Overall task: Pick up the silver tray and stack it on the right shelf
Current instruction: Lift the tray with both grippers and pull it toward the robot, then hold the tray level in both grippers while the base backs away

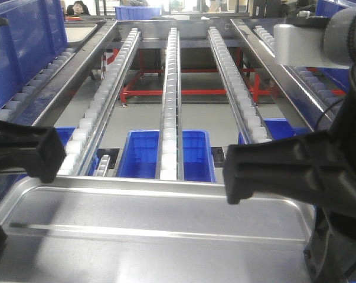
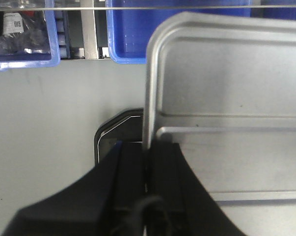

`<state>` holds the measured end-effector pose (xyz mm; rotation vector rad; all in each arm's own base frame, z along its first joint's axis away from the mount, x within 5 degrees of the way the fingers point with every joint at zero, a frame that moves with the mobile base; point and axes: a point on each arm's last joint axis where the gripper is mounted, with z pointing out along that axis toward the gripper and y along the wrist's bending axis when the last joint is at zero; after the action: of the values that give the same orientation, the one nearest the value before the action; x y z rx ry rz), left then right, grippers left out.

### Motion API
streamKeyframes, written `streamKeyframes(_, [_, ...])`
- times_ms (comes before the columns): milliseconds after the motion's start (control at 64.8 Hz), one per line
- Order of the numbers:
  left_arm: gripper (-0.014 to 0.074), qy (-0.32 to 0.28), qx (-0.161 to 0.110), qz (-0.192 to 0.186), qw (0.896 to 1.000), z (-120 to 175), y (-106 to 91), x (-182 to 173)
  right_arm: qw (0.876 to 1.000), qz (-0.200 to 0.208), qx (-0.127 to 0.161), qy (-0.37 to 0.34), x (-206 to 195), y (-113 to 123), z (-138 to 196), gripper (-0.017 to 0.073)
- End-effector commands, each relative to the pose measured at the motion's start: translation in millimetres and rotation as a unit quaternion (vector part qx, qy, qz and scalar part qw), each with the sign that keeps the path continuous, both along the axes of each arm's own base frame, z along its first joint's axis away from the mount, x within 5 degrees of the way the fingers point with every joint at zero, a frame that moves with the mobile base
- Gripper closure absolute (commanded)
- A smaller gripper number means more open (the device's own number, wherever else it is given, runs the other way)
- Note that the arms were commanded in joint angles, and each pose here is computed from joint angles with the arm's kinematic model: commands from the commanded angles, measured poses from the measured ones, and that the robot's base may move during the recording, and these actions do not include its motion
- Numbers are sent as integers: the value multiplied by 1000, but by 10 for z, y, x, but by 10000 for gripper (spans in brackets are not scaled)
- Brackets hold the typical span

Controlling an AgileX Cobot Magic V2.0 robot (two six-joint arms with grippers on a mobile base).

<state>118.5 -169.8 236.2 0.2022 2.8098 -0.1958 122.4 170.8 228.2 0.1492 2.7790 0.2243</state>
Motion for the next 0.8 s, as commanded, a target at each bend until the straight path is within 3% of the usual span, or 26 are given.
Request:
streamKeyframes(0, [694, -19, 1, 0, 1000, 106, 31, 6, 1000, 7, 1, -27, 24, -28, 114, 503])
streamKeyframes(308, [694, -35, 9, -55, 998, 113, -65, -134, 1000, -5, 10, -26, 28, -23, 116, 503])
streamKeyframes(787, [694, 11, 10, -32, 999, 86, -49, -207, 999, -3, 13, -29, 33, -17, 120, 503])
